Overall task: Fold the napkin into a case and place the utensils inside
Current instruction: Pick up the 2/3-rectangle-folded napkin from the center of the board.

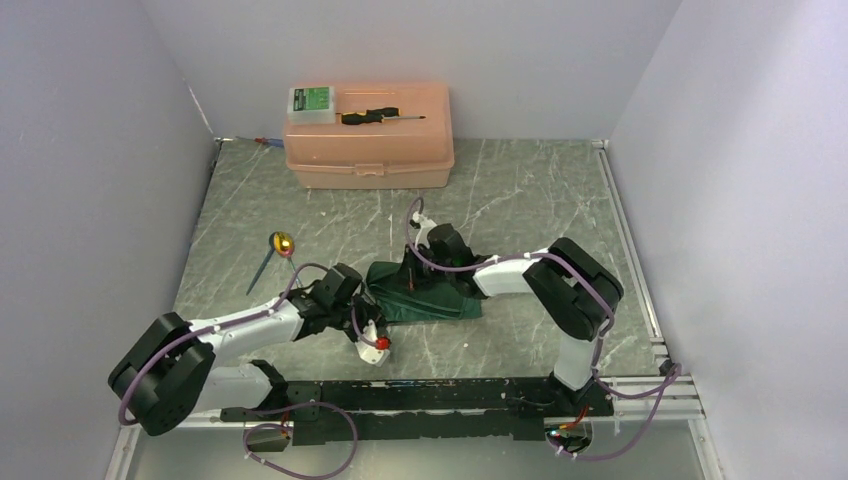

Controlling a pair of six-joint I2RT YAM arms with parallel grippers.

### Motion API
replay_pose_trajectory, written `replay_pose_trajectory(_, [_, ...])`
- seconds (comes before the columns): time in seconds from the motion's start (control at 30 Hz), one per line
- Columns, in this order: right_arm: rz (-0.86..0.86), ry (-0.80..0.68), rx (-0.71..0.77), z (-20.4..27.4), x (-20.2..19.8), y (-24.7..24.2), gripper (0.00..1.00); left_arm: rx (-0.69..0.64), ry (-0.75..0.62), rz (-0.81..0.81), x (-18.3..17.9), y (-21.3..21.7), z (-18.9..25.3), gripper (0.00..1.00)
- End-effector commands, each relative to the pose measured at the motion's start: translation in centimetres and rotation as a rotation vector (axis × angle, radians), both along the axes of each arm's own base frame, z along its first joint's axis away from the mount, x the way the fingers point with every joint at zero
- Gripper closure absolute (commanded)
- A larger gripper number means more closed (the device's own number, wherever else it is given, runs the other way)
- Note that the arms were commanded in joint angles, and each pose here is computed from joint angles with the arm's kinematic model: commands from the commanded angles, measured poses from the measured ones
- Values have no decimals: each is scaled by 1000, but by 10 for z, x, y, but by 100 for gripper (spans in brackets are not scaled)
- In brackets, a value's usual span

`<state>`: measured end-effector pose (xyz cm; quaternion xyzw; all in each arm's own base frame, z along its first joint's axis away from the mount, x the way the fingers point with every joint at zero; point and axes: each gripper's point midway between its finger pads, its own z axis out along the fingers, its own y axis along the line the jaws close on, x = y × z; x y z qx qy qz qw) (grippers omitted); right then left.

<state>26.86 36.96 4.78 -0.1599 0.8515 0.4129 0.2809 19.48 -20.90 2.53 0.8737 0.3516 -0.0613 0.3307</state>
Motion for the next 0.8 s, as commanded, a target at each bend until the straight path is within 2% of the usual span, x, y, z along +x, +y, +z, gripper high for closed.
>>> replay_pose_trajectory(0.0, [35, -42, 48, 1, -3, 6, 100, -30, -100, -85, 6, -10, 1, 56])
replay_pose_trajectory(0.17, [29, -29, 41, -10, -8, 0, 100, -43, -133, -169, -4, -11, -7, 53])
replay_pose_trajectory(0.43, [11, -7, 12, -29, -15, -10, 100, -85, -225, -274, -11, -15, -17, 55])
replay_pose_trajectory(0.67, [-5, 17, -10, -47, -23, -18, 100, -87, -272, -257, 5, -23, -24, 57])
replay_pose_trajectory(0.77, [-14, 20, -14, -51, -24, -22, 100, -88, -285, -220, 16, -26, -21, 63])
